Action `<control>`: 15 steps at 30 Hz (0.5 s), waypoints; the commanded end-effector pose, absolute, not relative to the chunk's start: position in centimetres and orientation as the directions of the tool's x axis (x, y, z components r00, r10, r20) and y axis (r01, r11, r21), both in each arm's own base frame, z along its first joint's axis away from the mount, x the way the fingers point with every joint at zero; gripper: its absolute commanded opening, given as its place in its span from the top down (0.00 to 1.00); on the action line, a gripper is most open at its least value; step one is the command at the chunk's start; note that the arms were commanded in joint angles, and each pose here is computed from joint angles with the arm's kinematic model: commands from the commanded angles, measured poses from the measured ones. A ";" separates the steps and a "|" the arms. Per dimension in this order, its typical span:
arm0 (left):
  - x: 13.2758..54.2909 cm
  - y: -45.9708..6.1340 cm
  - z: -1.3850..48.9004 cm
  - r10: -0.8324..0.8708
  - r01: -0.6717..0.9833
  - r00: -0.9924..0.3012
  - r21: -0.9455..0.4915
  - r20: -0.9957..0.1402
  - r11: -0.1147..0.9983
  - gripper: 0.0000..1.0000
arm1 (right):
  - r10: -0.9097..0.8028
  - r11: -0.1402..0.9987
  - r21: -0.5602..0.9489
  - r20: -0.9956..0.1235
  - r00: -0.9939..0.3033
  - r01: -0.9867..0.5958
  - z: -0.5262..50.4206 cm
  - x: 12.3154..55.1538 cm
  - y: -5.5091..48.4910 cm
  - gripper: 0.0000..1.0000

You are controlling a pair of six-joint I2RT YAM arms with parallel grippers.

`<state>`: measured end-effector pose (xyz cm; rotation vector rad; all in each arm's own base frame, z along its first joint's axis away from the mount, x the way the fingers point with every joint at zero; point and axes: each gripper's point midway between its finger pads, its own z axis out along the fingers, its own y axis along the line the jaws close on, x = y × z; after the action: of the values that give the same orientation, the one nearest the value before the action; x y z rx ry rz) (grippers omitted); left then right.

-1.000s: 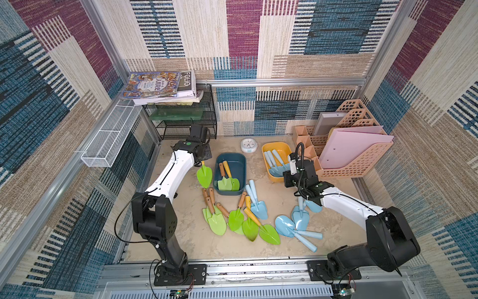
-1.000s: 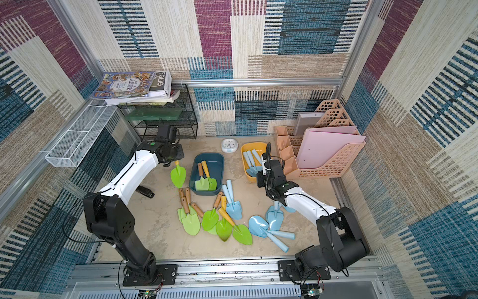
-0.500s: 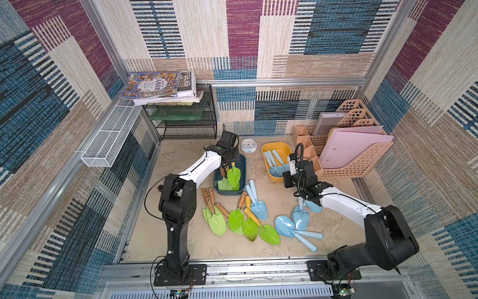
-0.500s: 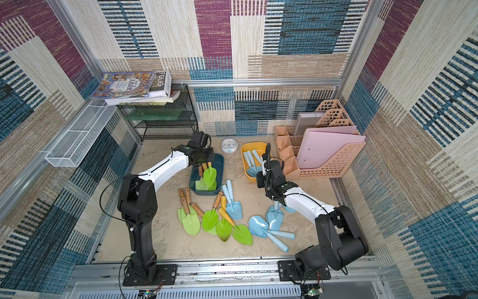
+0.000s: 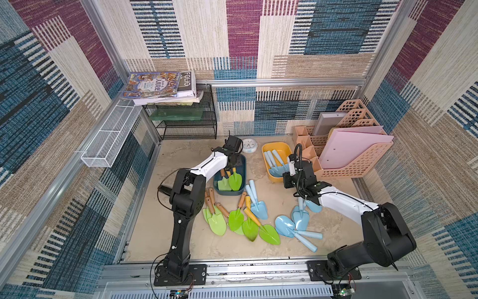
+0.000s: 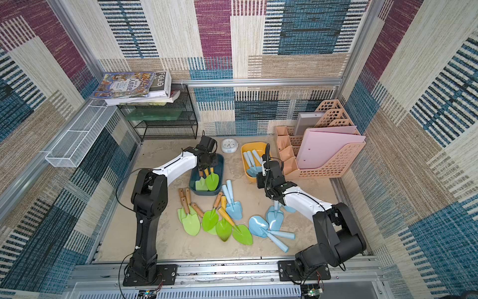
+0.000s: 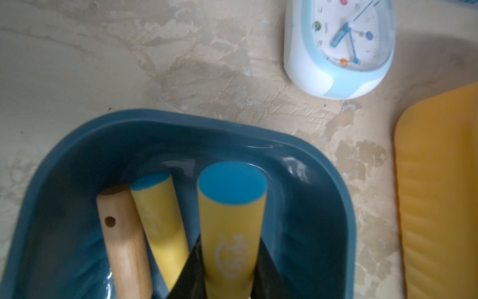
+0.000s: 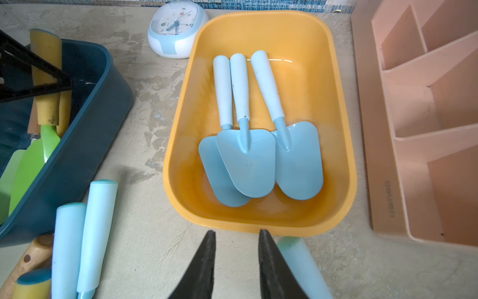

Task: Sort the small shovels by color and place them into the storage box
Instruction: Place the shovel in the storage box.

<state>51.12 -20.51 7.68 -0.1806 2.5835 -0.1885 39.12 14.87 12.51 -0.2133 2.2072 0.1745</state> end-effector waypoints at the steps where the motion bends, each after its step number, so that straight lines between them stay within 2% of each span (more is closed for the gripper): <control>1: 50.4 -21.2 7.1 -0.170 -0.093 -0.867 -0.183 -0.468 0.979 0.80 | -0.085 0.975 0.052 -0.815 -0.573 -0.217 13.1 39.6 15.0 0.69; 5: 50.1 -21.5 7.2 -0.167 -0.088 -0.870 -0.186 -0.464 0.978 0.57 | -0.087 0.972 0.057 -0.814 -0.575 -0.227 13.0 39.5 15.2 0.68; 8: 49.8 -21.4 8.1 -0.167 -0.085 -0.866 -0.192 -0.470 0.978 0.46 | -0.088 0.966 0.073 -0.810 -0.580 -0.248 13.0 39.3 15.7 0.66; 11: 49.2 -21.1 10.1 -0.175 -0.078 -0.848 -0.208 -0.500 0.975 0.42 | -0.097 0.957 0.087 -0.807 -0.583 -0.279 13.2 38.9 16.7 0.65; 15: 47.6 -20.0 13.3 -0.188 -0.069 -0.803 -0.225 -0.566 0.972 0.41 | -0.121 0.933 0.108 -0.805 -0.580 -0.344 13.8 37.4 19.0 0.64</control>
<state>48.05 -20.55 11.29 -0.1776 2.5597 -0.2490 38.12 17.54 13.11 -0.2898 2.1966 0.2602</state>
